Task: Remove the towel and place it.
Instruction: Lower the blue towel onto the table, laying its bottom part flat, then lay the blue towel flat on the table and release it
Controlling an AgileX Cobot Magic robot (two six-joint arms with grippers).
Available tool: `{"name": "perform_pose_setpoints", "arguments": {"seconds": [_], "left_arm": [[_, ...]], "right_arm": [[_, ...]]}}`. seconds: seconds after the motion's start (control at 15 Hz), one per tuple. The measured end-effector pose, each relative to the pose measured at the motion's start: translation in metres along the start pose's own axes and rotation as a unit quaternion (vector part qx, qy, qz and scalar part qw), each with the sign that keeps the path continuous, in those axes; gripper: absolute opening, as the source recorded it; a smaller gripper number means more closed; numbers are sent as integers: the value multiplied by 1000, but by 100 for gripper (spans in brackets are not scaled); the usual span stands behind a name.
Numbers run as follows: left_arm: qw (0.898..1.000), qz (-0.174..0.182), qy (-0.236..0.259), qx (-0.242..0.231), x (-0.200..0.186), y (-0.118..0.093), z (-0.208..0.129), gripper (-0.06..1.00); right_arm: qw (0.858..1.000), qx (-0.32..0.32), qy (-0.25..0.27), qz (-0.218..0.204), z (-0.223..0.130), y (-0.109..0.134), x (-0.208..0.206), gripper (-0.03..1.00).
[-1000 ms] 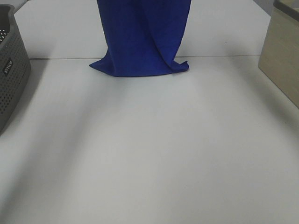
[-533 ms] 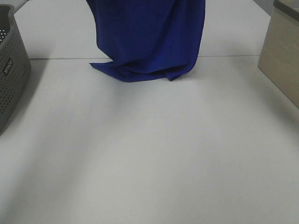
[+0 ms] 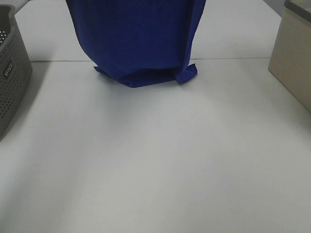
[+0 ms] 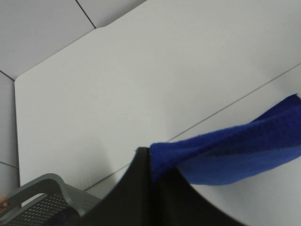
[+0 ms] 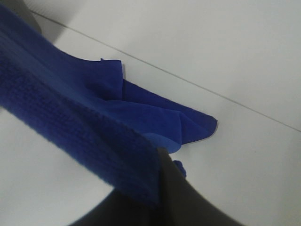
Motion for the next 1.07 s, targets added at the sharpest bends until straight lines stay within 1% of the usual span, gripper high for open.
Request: {"name": "perform_pose_setpoints", "arguments": {"seconds": [0.13,0.27,0.4,0.53,0.67,0.87,1.07], "left_arm": [[1000,-11,8,-17,-10,-2,-5,0],[998,-28,51,-28,-19,-9,-25,0],[995,-38,81,-38,-31,-14,-44,0],[993,-53,94,-49,-49,-20,-60,0],[991,-69,101,-55,-61,-25,-70,0],[987,-91,120,-59,-73,-35,-91,0],[979,-133,137,-74,-81,-51,-111,0]], "right_arm": [[1000,-1,1,3,-1,2,-5,2],[1000,0,3,9,-1,3,-5,2],[1000,4,-2,26,-2,8,-12,2],[999,9,4,40,-10,13,-21,2],[999,14,19,45,-22,15,-26,2],[995,34,77,52,-57,13,-19,2],[988,54,138,53,-94,10,-7,2]]}}
Point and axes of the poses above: a point on each arm's last joint axis where the gripper is mounted, x pointing out along that axis toward the gripper, y along the wrist's bending axis when the last joint is at zero, z = x × y, the point moved 2 cm from there along x, pointing out along that axis toward the gripper, and after that the axes turned 9 degrees about x, right-handed, at the moved point
